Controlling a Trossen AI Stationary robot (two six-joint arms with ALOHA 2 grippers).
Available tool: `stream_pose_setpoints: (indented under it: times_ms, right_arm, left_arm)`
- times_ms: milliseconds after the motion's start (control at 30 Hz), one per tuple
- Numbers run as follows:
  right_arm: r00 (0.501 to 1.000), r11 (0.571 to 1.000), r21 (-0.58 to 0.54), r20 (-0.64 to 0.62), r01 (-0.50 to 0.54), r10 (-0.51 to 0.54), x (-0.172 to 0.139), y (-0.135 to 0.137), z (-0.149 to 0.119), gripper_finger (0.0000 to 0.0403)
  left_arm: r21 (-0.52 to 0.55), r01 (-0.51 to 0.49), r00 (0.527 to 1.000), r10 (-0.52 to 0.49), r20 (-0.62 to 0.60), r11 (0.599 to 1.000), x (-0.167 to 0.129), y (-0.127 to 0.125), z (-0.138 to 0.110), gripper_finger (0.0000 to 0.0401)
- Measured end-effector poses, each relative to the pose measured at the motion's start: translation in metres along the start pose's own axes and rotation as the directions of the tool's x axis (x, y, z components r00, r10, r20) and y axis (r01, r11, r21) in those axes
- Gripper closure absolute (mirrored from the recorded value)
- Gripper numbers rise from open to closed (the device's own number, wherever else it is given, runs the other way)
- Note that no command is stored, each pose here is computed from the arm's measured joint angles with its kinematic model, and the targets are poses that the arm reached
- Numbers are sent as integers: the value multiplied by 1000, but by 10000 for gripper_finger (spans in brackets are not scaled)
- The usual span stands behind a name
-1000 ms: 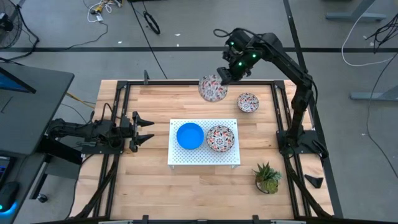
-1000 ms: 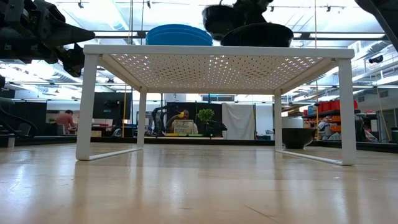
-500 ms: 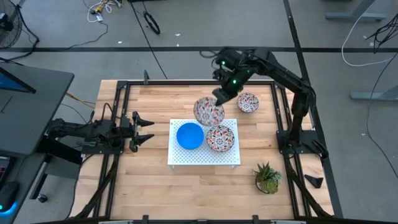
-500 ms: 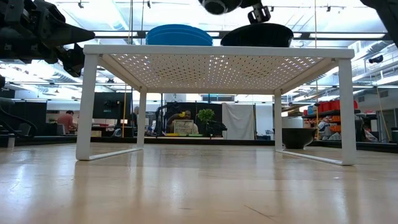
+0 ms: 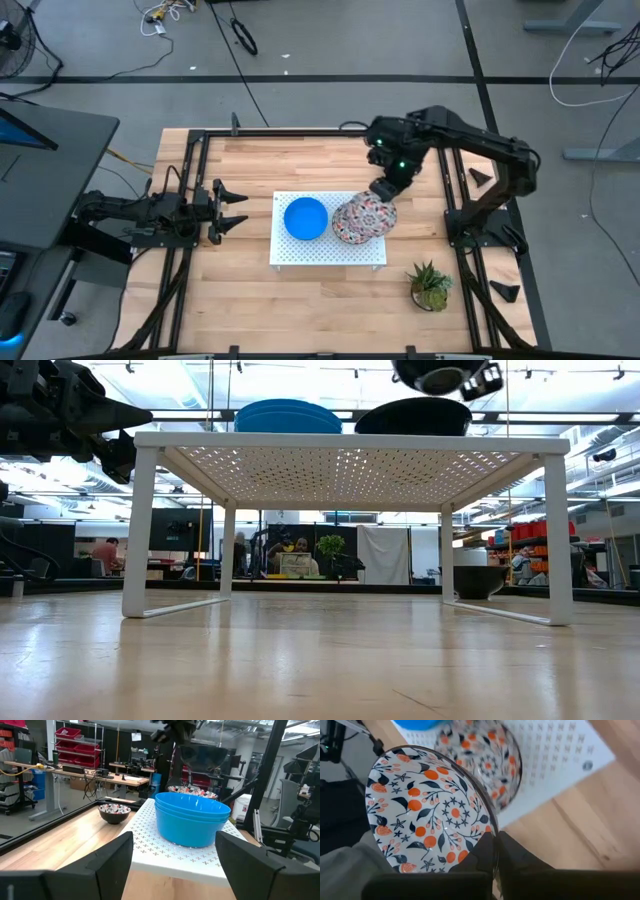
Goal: Pick & Place Mini bowls
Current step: Stack the left orange patterned bowl on top of the orange patterned bowl on the shelf
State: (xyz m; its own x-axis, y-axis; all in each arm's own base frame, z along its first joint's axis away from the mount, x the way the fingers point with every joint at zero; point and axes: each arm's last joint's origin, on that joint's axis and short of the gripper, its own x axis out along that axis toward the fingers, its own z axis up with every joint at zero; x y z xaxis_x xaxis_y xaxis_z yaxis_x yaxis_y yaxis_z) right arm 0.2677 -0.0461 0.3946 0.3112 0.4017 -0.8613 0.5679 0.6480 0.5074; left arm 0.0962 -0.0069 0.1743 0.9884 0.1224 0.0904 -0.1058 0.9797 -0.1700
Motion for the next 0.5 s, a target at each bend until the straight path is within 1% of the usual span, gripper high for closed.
stream_pose_setpoints:
  times_ms: [167, 233, 333, 500]
  right_arm:
    - [1000, 1000, 19, -18, 2, -2, 1, -3, -18, 394]
    - [1000, 1000, 27, -23, 6, -6, 1, -6, -21, 394]
    - [1000, 999, 49, -25, 17, -16, 4, -7, -21, 394]
    - [1000, 997, 76, 22, 10, -11, 7, -5, -13, 394]
  left_arm:
    - [0, 0, 1000, 0, 0, 1000, 0, 0, 0, 113]
    - [0, 0, 1000, 0, 0, 1000, 0, 0, 0, 113]
    - [0, 0, 1000, 0, 0, 1000, 0, 0, 0, 113]
    - [0, 0, 1000, 0, -1, 1000, 0, 0, 0, 113]
